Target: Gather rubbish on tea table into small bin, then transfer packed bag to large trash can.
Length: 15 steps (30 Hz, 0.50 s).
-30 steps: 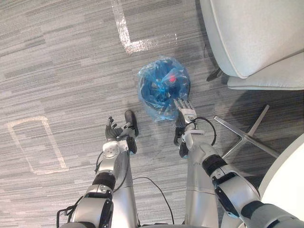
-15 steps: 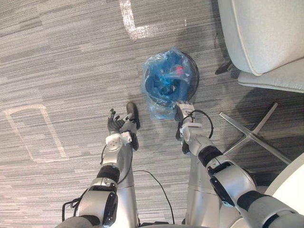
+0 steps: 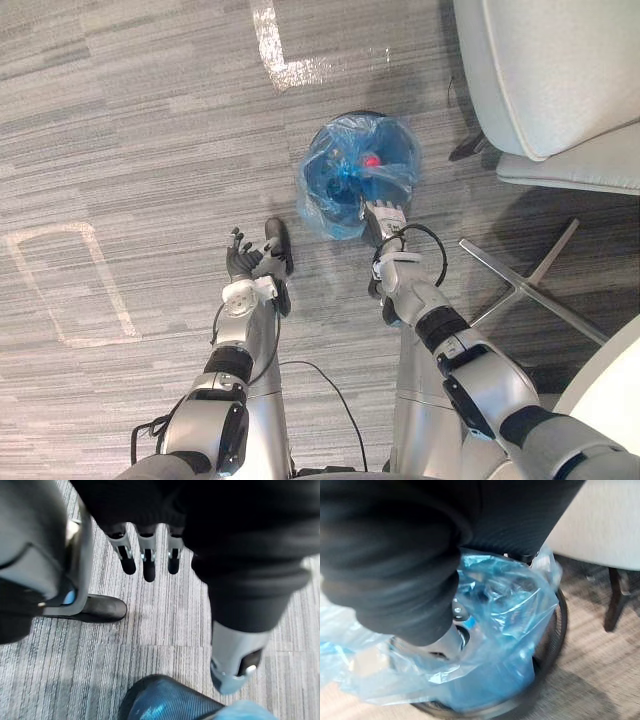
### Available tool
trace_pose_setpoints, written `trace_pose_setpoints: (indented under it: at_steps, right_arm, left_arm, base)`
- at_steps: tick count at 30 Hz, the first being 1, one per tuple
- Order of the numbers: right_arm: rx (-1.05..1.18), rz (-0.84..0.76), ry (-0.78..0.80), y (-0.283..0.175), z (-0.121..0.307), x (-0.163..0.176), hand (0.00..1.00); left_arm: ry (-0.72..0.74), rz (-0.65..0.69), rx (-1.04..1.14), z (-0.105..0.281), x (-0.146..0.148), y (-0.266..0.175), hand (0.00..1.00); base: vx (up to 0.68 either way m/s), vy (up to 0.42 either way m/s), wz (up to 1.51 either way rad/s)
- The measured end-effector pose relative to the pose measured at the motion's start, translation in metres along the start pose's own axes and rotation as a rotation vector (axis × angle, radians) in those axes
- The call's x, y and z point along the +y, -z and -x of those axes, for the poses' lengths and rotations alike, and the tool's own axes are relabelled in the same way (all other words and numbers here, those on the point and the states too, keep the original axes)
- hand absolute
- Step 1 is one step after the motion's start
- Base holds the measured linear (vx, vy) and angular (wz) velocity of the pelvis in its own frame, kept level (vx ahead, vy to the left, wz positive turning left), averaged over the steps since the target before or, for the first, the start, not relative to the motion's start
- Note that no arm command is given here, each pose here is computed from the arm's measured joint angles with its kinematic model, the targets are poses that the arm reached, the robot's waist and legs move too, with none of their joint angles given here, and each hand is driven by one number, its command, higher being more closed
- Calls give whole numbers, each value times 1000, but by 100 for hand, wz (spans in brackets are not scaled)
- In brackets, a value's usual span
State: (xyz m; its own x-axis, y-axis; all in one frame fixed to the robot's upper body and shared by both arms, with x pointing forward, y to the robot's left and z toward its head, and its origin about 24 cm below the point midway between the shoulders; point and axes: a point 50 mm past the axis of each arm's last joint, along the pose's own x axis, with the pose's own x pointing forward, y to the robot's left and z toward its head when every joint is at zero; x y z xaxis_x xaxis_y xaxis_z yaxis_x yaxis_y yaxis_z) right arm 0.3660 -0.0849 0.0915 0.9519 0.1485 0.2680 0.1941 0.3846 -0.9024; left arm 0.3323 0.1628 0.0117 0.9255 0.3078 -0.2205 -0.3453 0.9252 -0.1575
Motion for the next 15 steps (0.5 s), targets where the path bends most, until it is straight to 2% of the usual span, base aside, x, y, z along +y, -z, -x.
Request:
trace_pose_setpoints:
  at_steps: [6, 15]
  right_arm:
    - [-40, -188, 6, -15, 32, 12, 100]
    - [-75, -467, -90, -37, 83, 29, 100]
  left_arm:
    - [-10, -68, 95, 18, 15, 35, 0]
    - [-30, -195, 318, 63, 51, 102, 0]
  base:
    - [-5, -8, -7]
    - [84, -3, 3]
